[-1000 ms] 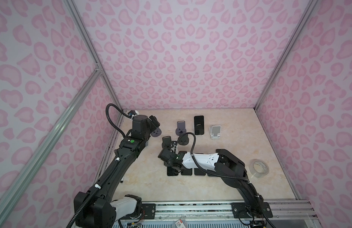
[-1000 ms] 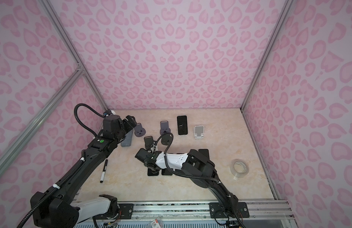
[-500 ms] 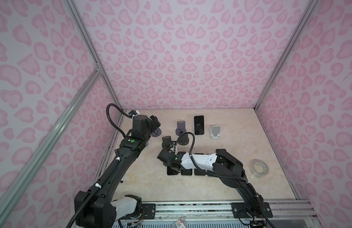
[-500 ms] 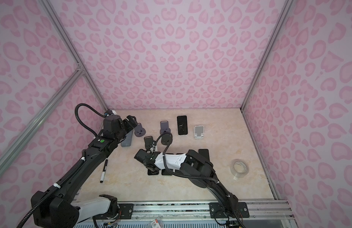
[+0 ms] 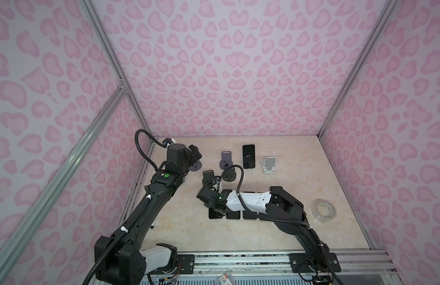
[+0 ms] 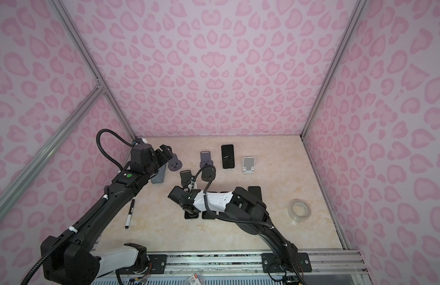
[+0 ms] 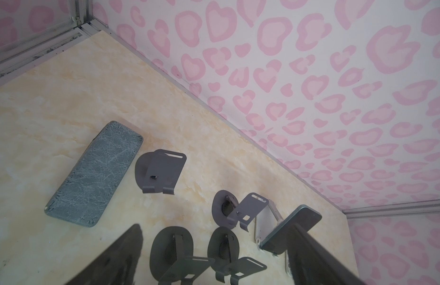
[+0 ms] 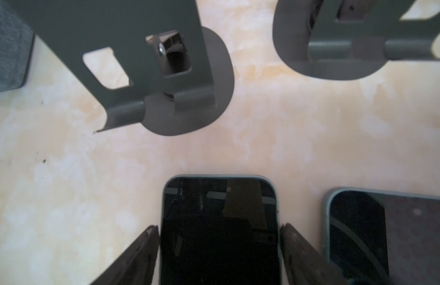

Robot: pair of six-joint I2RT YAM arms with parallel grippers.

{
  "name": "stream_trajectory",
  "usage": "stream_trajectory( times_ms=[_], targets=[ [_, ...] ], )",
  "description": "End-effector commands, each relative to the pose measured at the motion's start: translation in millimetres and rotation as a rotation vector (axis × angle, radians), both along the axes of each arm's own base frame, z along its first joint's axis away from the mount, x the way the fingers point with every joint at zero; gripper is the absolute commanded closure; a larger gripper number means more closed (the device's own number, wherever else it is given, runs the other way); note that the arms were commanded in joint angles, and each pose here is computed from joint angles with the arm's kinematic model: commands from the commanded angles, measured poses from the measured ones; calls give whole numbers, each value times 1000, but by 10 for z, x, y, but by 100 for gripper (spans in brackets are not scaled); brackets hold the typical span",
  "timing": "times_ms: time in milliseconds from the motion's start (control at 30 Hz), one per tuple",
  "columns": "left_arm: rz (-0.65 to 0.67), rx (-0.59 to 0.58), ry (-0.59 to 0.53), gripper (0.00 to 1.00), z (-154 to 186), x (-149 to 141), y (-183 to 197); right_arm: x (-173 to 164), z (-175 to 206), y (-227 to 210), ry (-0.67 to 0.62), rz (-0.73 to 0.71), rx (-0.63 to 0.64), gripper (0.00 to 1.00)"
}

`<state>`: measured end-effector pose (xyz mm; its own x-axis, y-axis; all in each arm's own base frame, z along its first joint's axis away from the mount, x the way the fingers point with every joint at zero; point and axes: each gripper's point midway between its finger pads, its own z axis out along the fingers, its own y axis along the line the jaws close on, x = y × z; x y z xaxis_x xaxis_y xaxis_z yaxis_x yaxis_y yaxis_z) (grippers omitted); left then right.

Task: Remove the phone from the phone stand
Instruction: Place the phone at the center of the table, then remove the phone from the phone stand.

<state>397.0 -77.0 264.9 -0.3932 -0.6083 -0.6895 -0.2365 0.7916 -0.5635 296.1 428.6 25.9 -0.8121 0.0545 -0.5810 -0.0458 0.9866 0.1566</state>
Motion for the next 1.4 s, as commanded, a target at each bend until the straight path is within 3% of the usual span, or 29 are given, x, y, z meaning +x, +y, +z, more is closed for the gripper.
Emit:
stream_trajectory(
  times_ms=[0,167,300,500,667,1000,1200,1367],
  targets=[
    [-12,-23,-27,6,54,43,-40,-43,80,-36,3,40,-29,20],
    [-73,-44,-32,6,69,70,-159,-60,599,-44,-120,133,-23,10],
    [-119,-75,-29,6,67,86,-262,-31,942,-141,-180,169,-24,9],
    [-253,-107,-16,6,36,121,-575,41,1182,-616,-277,182,-64,11],
    [-394,-84,16,2,-21,75,-986,271,1362,-1247,-336,92,-98,11],
    [-563,-70,45,2,-102,-163,-1573,581,1326,-2194,-279,-17,-98,3],
    [-544,-60,24,2,-56,-189,-1534,907,1367,-2317,-274,-44,-68,1],
    [-546,-76,13,2,-43,-202,-1537,1275,1407,-2209,-285,-28,-121,1]
  ],
)
